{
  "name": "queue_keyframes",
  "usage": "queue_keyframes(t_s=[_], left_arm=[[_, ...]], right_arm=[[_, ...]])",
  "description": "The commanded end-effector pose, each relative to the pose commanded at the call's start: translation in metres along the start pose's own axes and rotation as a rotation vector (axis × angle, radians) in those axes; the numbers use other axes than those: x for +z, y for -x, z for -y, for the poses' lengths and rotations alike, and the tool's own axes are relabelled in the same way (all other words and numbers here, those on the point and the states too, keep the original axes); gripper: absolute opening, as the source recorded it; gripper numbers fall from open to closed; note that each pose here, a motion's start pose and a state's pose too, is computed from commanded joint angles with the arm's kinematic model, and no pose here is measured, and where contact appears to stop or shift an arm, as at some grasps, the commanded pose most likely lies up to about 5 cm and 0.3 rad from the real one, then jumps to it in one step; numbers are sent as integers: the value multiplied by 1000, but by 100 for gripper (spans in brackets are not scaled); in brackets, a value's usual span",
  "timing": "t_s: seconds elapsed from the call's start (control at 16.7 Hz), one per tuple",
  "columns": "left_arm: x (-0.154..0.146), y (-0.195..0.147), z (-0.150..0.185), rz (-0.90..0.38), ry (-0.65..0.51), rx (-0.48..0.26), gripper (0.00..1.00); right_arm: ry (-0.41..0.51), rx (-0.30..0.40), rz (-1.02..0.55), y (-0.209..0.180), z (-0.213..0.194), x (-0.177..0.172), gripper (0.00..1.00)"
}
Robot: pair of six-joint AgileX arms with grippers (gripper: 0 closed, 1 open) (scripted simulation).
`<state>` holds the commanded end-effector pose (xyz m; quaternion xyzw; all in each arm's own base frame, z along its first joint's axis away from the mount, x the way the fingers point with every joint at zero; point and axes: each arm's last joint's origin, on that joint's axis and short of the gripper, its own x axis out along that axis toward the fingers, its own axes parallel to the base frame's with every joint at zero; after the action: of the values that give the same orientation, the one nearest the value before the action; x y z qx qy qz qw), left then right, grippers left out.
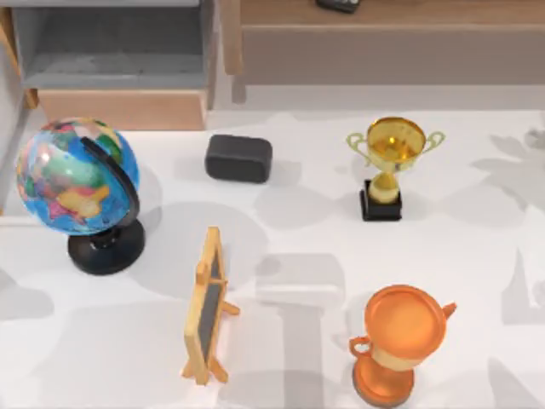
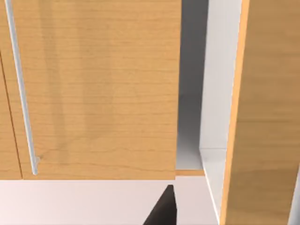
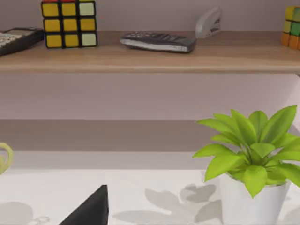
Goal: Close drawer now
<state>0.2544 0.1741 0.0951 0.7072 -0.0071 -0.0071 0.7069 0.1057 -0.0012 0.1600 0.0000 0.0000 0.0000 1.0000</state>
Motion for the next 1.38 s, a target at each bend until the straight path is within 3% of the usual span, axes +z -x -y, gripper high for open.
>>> queue_keyframes(t_s=[0.3,0.36,0.96,1.38], left_arm=[[0,0,0,0,0,0,2],[0,0,0,0,0,0,0],[-1,-3,4,-4,15,-15,0],[-1,-54,4,-3,17,-16,0]], right_arm=[[0,0,0,0,0,0,100],[0,0,0,0,0,0,100],[0,0,0,0,0,0,100],[0,0,0,0,0,0,100]])
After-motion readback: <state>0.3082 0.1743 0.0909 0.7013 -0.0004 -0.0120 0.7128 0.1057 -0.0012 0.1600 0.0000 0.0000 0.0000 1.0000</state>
